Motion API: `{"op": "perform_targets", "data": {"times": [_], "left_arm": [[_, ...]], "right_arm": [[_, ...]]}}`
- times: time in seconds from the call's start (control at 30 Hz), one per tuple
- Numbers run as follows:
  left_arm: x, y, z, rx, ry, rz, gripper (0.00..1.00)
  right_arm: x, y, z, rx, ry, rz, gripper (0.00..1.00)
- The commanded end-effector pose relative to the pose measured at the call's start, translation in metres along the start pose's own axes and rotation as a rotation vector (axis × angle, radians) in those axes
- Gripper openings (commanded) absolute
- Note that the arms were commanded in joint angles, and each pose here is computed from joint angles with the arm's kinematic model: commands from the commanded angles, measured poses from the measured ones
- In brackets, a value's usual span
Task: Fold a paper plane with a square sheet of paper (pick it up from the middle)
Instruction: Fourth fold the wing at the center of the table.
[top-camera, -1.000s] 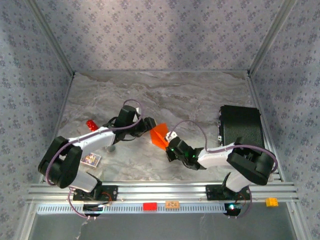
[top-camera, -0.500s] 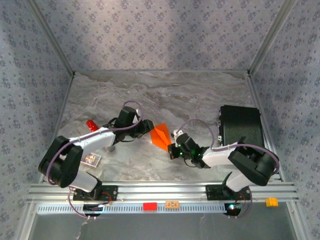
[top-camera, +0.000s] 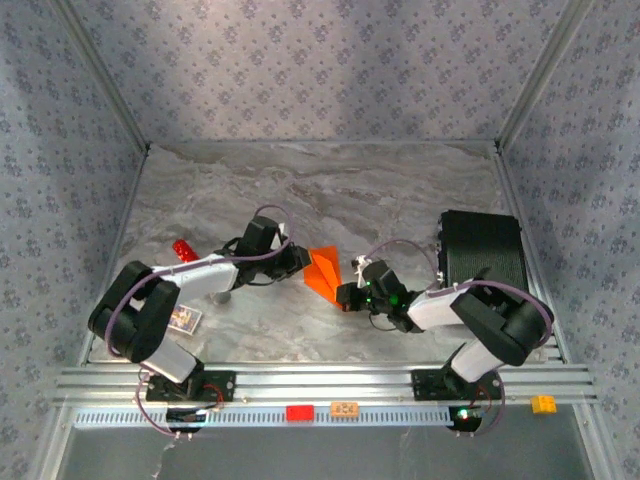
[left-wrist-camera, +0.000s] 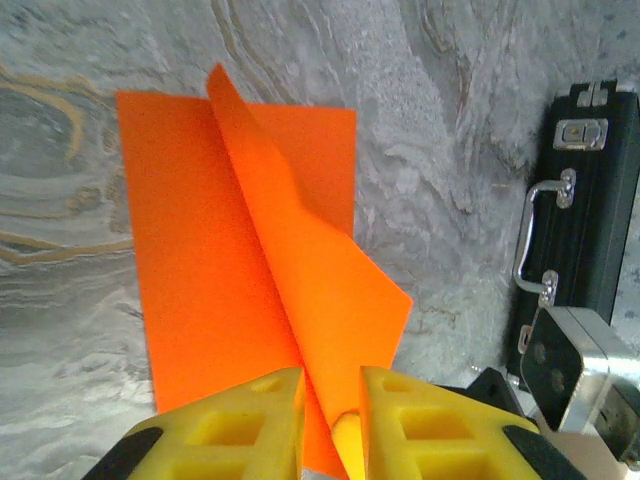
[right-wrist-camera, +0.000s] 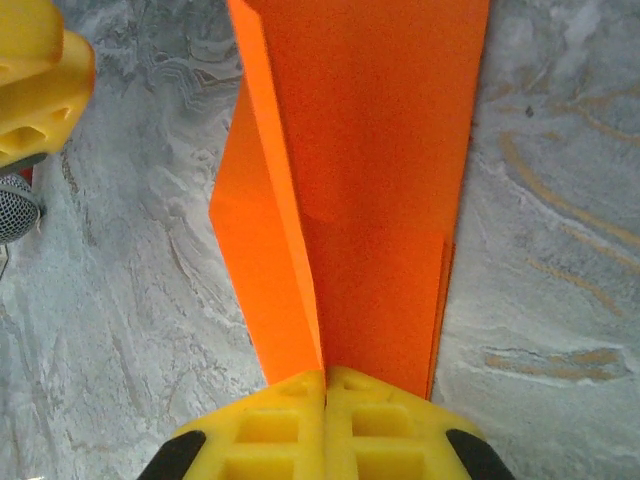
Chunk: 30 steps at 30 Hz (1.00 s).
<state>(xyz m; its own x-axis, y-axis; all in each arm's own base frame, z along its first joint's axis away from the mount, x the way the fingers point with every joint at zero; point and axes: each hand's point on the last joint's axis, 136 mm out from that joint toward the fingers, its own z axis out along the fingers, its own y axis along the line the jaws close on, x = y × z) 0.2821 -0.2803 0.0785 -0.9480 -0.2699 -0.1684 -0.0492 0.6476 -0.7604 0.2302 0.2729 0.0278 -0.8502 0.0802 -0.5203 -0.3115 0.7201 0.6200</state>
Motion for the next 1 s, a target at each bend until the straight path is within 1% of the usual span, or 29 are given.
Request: {"op": "perform_targets", "data": {"times": [0.0, 0.17, 0.27, 0.53, 0.7, 0.87, 0.97], "left_arm": [[0.001, -0.02, 0.007, 0.064, 0.027, 0.029, 0.2], [0.004, -0.024, 0.018, 0.077, 0.057, 0.034, 0.17], [0.005, -0.02, 0.024, 0.062, 0.066, 0.027, 0.15], [0.013, 0.017, 0.037, -0.071, 0.093, -0.033, 0.09], [0.022, 0.033, 0.045, -0.116, 0.123, -0.06, 0.05], [0.028, 0.049, 0.043, -0.181, 0.133, -0.08, 0.03], [0.032, 0.056, 0.04, -0.198, 0.123, -0.101, 0.02]], "right_arm": [[0.008, -0.005, 0.001, -0.014, 0.023, 0.075, 0.03], [0.01, -0.011, -0.001, -0.005, 0.007, 0.11, 0.03], [0.01, -0.013, -0.003, 0.0, -0.003, 0.123, 0.03], [0.01, -0.014, -0.004, 0.004, -0.008, 0.123, 0.03], [0.009, -0.013, -0.003, 0.001, -0.01, 0.129, 0.04], [0.008, -0.011, -0.004, -0.003, -0.013, 0.134, 0.04], [0.008, -0.009, -0.004, -0.005, -0.008, 0.131, 0.04]]}}
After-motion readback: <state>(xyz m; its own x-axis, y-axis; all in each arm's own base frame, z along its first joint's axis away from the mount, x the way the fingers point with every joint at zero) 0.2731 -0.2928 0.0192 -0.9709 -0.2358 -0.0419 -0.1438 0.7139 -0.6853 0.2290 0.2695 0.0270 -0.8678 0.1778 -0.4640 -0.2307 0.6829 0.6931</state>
